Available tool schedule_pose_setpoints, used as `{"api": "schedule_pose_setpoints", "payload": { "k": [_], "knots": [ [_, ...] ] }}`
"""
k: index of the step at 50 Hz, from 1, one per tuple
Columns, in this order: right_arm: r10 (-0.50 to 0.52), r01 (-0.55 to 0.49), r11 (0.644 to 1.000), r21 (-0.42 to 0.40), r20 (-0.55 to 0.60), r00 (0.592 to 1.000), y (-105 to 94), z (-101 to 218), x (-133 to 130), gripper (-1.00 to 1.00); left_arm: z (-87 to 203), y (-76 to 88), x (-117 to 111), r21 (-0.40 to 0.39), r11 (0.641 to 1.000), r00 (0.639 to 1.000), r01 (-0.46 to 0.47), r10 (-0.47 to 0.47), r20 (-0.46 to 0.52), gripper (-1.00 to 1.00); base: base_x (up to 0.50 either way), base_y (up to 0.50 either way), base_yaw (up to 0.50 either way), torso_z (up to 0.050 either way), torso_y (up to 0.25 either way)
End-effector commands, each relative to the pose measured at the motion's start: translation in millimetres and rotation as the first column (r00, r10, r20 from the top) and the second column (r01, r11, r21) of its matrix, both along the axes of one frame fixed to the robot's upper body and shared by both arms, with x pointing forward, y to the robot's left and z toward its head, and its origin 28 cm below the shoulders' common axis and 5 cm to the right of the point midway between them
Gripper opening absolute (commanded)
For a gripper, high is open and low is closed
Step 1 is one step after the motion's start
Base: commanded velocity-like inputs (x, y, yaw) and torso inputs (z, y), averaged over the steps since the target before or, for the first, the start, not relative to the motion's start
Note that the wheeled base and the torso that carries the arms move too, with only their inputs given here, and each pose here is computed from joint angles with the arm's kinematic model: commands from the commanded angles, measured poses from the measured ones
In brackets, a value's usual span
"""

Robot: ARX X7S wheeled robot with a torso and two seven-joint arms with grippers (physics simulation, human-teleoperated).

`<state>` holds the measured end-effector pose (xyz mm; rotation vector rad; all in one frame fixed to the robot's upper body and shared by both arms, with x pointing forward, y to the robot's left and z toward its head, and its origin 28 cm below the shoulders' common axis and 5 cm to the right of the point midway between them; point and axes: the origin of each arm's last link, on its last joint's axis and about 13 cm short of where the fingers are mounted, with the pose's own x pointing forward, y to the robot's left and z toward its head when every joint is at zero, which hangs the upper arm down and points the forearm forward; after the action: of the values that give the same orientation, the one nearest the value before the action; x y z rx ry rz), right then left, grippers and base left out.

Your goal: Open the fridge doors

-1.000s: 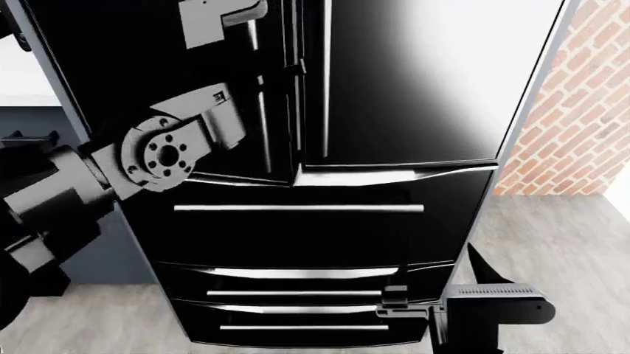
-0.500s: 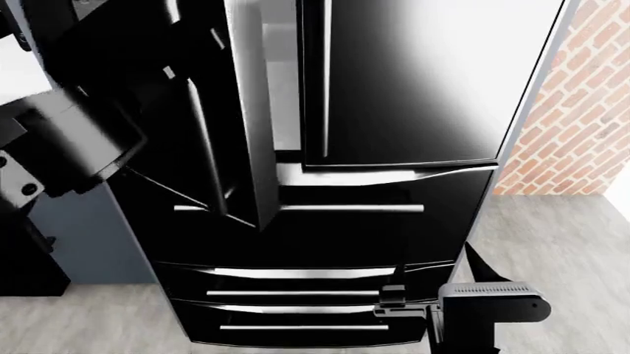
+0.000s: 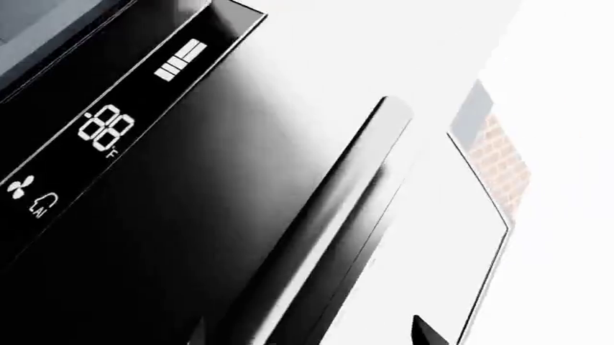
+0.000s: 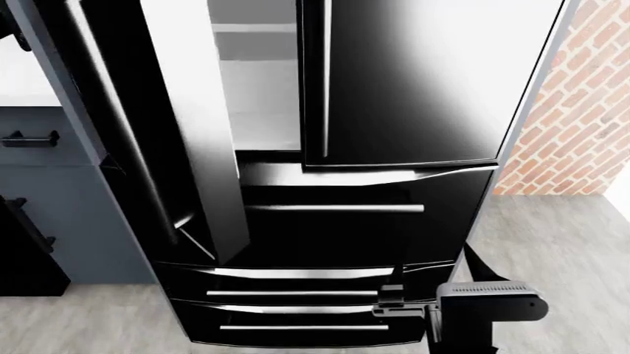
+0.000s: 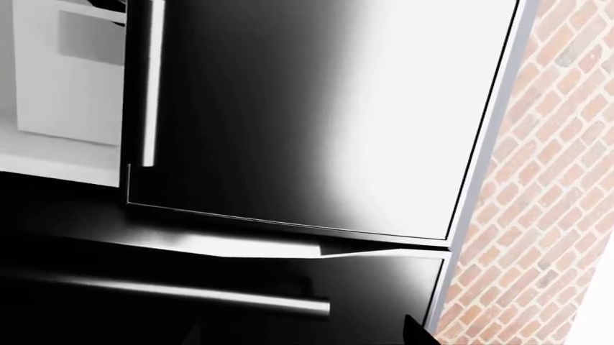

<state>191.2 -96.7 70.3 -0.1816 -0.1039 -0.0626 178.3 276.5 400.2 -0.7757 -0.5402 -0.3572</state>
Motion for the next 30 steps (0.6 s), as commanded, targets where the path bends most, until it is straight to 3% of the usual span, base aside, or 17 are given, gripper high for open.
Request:
{"api": "schedule_pose_setpoints", "payload": {
  "k": [1, 6, 9, 10, 16, 24, 27, 30],
  "knots": [
    [-0.005, 0.005, 1.000, -0.004, 0.008, 1.000, -0.1, 0, 2, 1.00, 17, 20.8, -55, -0.027, 0.994, 0.869, 0.105, -0.078, 0.489, 1.00, 0.00, 0.00, 0.00, 0.000, 0.000],
    [-0.005, 0.006, 1.000, -0.004, 0.010, 1.000, -0.4, 1, 2, 1.00, 12, 22.9, -62, -0.019, 0.993, 0.850, 0.119, -0.092, 0.518, 1.00, 0.00, 0.00, 0.00, 0.000, 0.000],
    [-0.006, 0.006, 1.000, -0.003, 0.011, 1.000, -0.6, 1, 2, 1.00, 8, 20.7, -63, -0.017, 0.994, 0.868, 0.111, -0.089, 0.489, 1.00, 0.00, 0.00, 0.00, 0.000, 0.000],
    [-0.008, 0.008, 1.000, -0.002, 0.010, 1.000, -0.9, 1, 2, 1.00, 5, 18.2, -62, -0.011, 0.997, 0.895, 0.073, -0.061, 0.443, 1.00, 0.00, 0.00, 0.00, 0.000, 0.000],
    [-0.009, 0.009, 1.000, 0.002, 0.007, 1.000, -1.4, -1, 2, 1.00, -10, 6.3, -57, 0.075, 0.997, 0.928, -0.003, -0.025, 0.372, 1.00, 0.00, 0.00, 0.00, 0.000, 0.000],
    [-0.012, 0.012, 1.000, 0.004, 0.003, 1.000, -1.7, -2, 3, 1.00, -39, -9.7, -51, 0.207, 0.978, 0.953, -0.023, -0.041, 0.299, 1.00, 0.00, 0.00, 0.00, 0.000, 0.000],
    [-0.012, 0.011, 1.000, 0.003, 0.004, 1.000, -1.7, -1, 3, 1.00, -50, -17.6, -45, 0.278, 0.960, 0.978, -0.014, -0.045, 0.205, 1.00, 0.00, 0.00, 0.00, 0.000, 0.000],
    [-0.012, 0.012, 1.000, 0.002, 0.001, 1.000, -1.6, -2, 3, 1.00, -57, -23.8, -41, 0.302, 0.953, 0.981, -0.022, -0.037, 0.190, 1.00, 0.00, 0.00, 0.00, 0.000, 0.000]
  ]
}}
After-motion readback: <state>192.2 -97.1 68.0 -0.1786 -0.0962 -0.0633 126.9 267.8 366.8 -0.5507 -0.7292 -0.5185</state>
